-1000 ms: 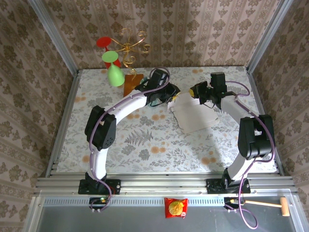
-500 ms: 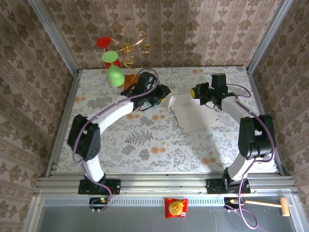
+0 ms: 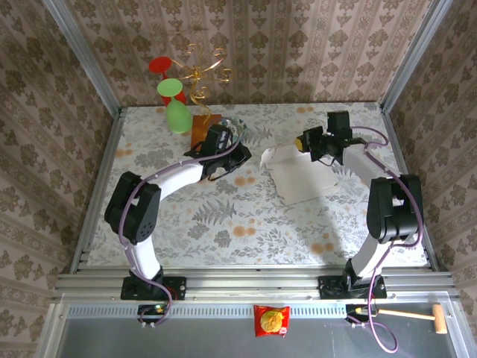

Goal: Fold the paper box

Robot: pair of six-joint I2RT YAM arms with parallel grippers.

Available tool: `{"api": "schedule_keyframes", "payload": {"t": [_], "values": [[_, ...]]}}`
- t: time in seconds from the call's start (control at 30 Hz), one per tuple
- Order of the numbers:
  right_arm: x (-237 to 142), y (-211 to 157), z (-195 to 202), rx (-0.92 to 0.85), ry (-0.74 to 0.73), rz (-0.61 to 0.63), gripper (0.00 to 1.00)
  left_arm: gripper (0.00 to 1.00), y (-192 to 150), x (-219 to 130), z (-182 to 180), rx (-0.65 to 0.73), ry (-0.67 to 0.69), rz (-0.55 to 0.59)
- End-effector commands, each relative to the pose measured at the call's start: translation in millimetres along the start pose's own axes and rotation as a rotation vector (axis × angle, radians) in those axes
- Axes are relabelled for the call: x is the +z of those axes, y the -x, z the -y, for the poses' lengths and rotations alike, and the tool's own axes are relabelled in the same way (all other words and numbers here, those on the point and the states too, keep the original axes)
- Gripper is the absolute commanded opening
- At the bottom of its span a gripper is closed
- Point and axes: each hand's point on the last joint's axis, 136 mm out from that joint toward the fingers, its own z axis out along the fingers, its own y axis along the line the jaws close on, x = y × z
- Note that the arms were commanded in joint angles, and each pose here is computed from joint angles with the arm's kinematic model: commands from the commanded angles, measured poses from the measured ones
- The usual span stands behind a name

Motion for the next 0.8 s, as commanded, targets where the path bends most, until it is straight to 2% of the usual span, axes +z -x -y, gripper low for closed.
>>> {"api": "schedule_keyframes", "payload": {"t": [0.0, 0.17, 0.33, 0.6, 0.77], "values": [[7, 7, 19, -0.06, -0.078, -0.026, 0.0, 0.07, 1, 3, 6, 0.216, 0.008, -0.056], [12, 11, 20, -0.091, -0.091, -0.055, 0.0, 0.06, -7, 16, -4, 0.405, 0.03, -0.125], [14, 11, 17, -0.097, -0.081, -0.07, 0.0, 0.12, -12, 25, -7, 0.531, 0.04, -0.146], [17, 11, 11, -0.091, -0.064, -0.082, 0.0, 0.22, -33, 50, 1, 0.612, 0.012, -0.196], [18, 9, 13, -0.105, -0.056, -0.092, 0.0, 0.27, -37, 57, 2, 0.619, 0.006, -0.189]]}}
